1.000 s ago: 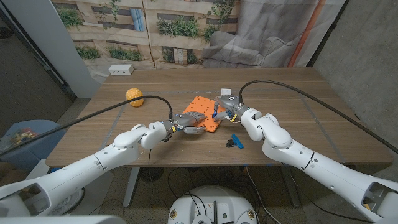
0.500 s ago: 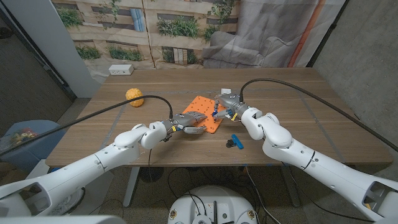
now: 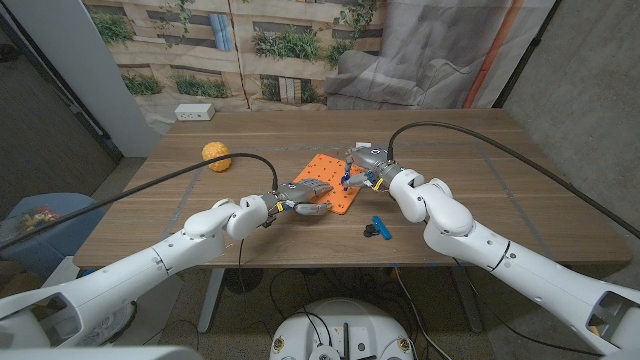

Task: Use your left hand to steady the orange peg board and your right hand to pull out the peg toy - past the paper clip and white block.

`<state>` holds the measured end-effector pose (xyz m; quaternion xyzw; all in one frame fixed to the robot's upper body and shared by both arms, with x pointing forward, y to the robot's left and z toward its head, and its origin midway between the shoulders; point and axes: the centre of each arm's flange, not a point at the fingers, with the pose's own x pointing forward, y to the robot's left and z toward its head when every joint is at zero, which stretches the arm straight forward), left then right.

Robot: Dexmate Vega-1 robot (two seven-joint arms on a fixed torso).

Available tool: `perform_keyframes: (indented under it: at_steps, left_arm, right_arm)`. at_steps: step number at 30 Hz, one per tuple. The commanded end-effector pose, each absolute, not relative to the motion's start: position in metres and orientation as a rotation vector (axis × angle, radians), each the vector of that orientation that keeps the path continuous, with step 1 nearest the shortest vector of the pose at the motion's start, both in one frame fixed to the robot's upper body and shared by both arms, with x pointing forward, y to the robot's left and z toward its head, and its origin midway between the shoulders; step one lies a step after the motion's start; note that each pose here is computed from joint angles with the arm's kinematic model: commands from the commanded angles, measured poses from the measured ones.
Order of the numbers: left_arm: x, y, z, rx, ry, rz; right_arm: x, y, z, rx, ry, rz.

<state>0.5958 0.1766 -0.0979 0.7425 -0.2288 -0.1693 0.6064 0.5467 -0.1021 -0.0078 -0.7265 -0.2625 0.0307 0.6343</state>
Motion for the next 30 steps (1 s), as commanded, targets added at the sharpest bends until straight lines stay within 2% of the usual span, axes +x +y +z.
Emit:
perform_keyframes:
  at_steps: [1, 30]
  left_arm:
    - [0.595, 0.177, -0.099, 1.729, -0.509, -0.405]
    - [0.586, 0.18, -0.088, 1.75, -0.54, -0.364]
  right_arm:
    - [0.54, -0.108, 0.002, -1.619, -0.59, 0.068]
    - [0.539, -0.136, 0.025, -1.536, -0.562, 0.03]
